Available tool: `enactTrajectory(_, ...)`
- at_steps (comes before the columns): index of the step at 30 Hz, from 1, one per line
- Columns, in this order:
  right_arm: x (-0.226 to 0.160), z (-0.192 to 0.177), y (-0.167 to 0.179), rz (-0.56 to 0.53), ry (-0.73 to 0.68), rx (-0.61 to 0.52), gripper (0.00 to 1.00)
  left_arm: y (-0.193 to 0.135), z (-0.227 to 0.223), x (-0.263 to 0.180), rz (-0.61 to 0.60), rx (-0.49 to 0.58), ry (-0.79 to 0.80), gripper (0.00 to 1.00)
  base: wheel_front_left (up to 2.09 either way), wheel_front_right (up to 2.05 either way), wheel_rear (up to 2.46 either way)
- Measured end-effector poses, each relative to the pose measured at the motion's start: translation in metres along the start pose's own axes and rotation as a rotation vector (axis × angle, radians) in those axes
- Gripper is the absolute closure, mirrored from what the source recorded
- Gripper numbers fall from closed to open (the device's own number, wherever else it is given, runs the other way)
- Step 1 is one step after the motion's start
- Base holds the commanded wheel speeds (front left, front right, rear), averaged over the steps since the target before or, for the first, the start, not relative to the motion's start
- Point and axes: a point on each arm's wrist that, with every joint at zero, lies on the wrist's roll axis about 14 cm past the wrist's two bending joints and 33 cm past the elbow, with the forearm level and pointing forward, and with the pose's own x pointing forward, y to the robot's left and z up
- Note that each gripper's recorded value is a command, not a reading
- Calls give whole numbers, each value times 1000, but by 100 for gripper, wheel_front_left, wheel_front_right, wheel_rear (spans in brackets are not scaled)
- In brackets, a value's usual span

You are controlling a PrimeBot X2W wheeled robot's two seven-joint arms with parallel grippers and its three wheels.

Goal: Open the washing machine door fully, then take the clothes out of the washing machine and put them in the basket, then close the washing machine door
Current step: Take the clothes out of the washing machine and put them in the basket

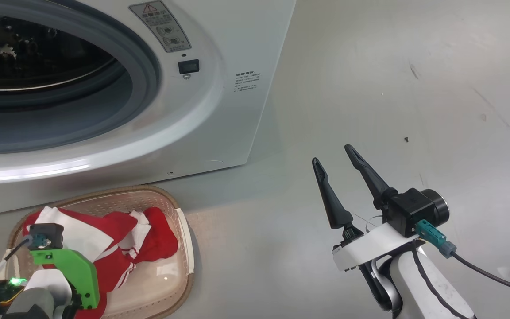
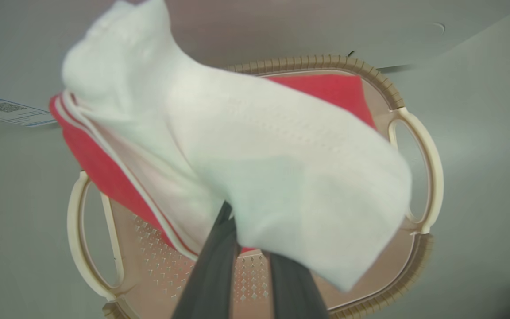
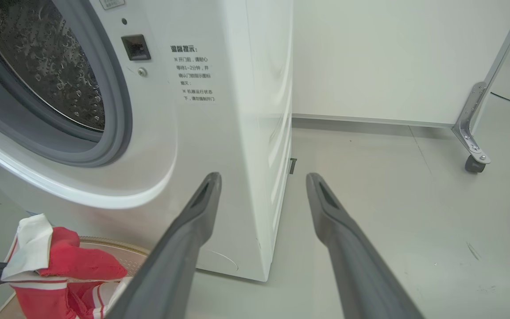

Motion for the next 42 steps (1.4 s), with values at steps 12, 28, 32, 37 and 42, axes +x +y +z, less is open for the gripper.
enactTrajectory(12,8,-12,-19,-59,35,5,0,10,-2,36,8,45,74,100,0,0,0)
enactTrajectory(28,8,-24,-42,-133,77,-12,0,-4,-59,61,-8,57,292,100,0,0,0)
enactTrajectory(32,8,-26,-43,-140,82,-14,0,-3,-69,60,-1,41,332,100,0,0,0)
enactTrajectory(37,8,-27,-44,-147,84,-16,0,-1,-78,58,6,32,370,100,0,0,0)
enactTrajectory(42,10,-27,-42,-142,82,-16,0,-1,-77,58,10,-21,368,100,0,0,0)
